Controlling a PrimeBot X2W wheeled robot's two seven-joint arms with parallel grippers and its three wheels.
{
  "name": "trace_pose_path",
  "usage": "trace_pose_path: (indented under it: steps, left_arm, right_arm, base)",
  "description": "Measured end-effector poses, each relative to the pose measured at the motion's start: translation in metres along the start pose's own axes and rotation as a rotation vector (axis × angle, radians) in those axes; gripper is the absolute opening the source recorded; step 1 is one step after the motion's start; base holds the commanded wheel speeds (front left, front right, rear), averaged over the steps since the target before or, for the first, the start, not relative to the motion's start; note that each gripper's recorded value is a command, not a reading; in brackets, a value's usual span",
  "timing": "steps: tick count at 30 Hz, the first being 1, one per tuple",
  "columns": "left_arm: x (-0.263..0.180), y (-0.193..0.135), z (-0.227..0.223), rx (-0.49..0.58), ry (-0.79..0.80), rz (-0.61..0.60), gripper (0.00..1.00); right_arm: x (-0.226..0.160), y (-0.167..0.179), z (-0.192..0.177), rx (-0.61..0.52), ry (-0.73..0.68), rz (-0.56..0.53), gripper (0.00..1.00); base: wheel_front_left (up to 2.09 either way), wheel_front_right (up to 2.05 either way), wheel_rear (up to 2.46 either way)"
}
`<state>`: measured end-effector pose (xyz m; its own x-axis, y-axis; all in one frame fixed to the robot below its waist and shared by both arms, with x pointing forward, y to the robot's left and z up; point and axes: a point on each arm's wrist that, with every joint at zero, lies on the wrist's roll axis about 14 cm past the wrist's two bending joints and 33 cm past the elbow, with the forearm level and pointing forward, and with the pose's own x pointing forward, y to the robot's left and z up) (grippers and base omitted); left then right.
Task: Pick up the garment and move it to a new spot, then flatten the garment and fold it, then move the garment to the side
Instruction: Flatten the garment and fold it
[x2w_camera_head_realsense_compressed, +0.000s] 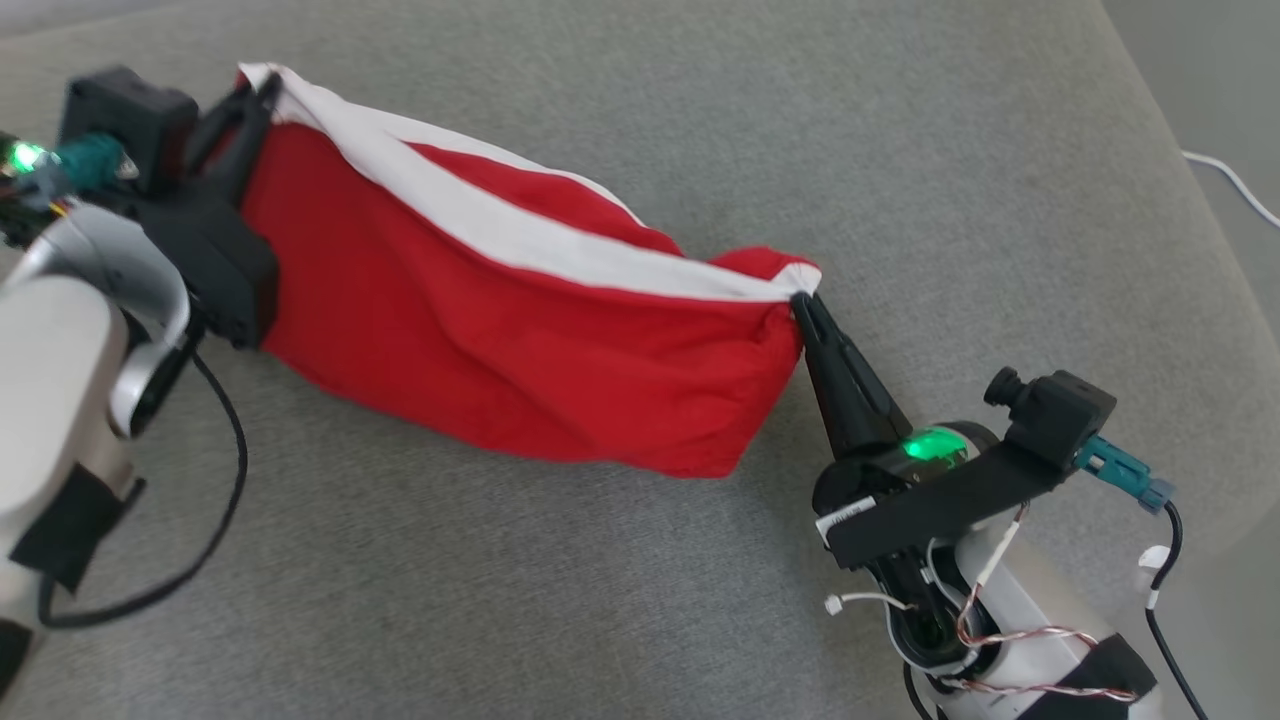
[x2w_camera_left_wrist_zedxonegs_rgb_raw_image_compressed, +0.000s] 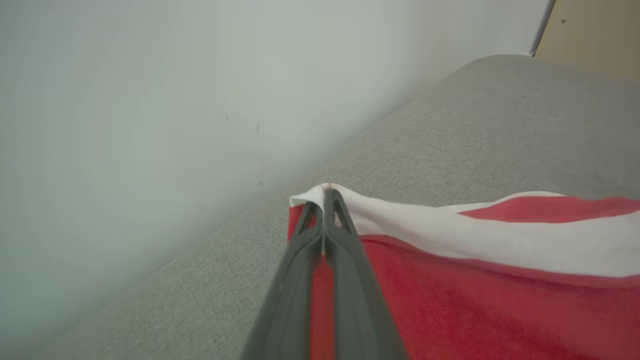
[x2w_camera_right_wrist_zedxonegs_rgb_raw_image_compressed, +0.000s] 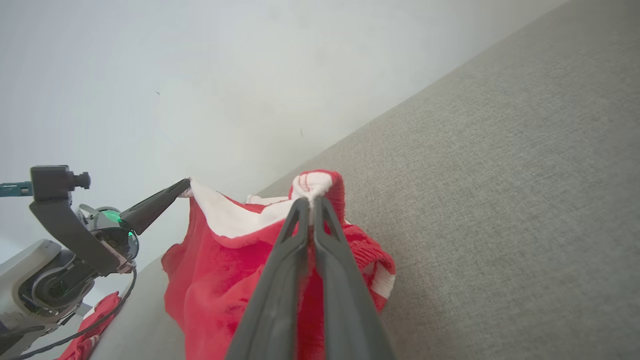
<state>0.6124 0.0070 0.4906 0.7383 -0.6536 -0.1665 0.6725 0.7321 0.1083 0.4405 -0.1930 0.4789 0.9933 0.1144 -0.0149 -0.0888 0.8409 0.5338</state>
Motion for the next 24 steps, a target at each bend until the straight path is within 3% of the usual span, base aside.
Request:
trace_pose_path:
  steps: [12,13,14,15,24]
  left_arm:
    - [0.043,0.003,-0.03,-0.001,0.045,-0.021,0.0]
    - [0.043,0.003,-0.033,-0.002,0.054,-0.021,0.0]
    - [0.043,0.003,-0.034,-0.005,0.053,-0.018,0.31]
    - [0.042,0.004,-0.035,-0.001,0.054,-0.014,1.0]
    - [0.027,0.005,-0.01,-0.015,-0.027,0.016,1.0]
  right_arm:
    - [0.01,-0.023,-0.01,-0.045,0.013,-0.078,0.0]
    - [0.011,-0.022,-0.013,-0.045,0.02,-0.074,0.22]
    - [0.011,-0.022,-0.014,-0.045,0.026,-0.073,0.64]
    - [0.012,-0.02,-0.017,-0.046,0.033,-0.068,1.0]
    - [-0.002,-0.007,0.003,-0.153,0.007,-0.007,1.0]
  base:
    - [0.0,0.0,0.0]
    - [0.0,0.0,0.0]
    - [0.0,0.0,0.0]
    - [0.0,0.0,0.0]
    - [0.0,0.0,0.0]
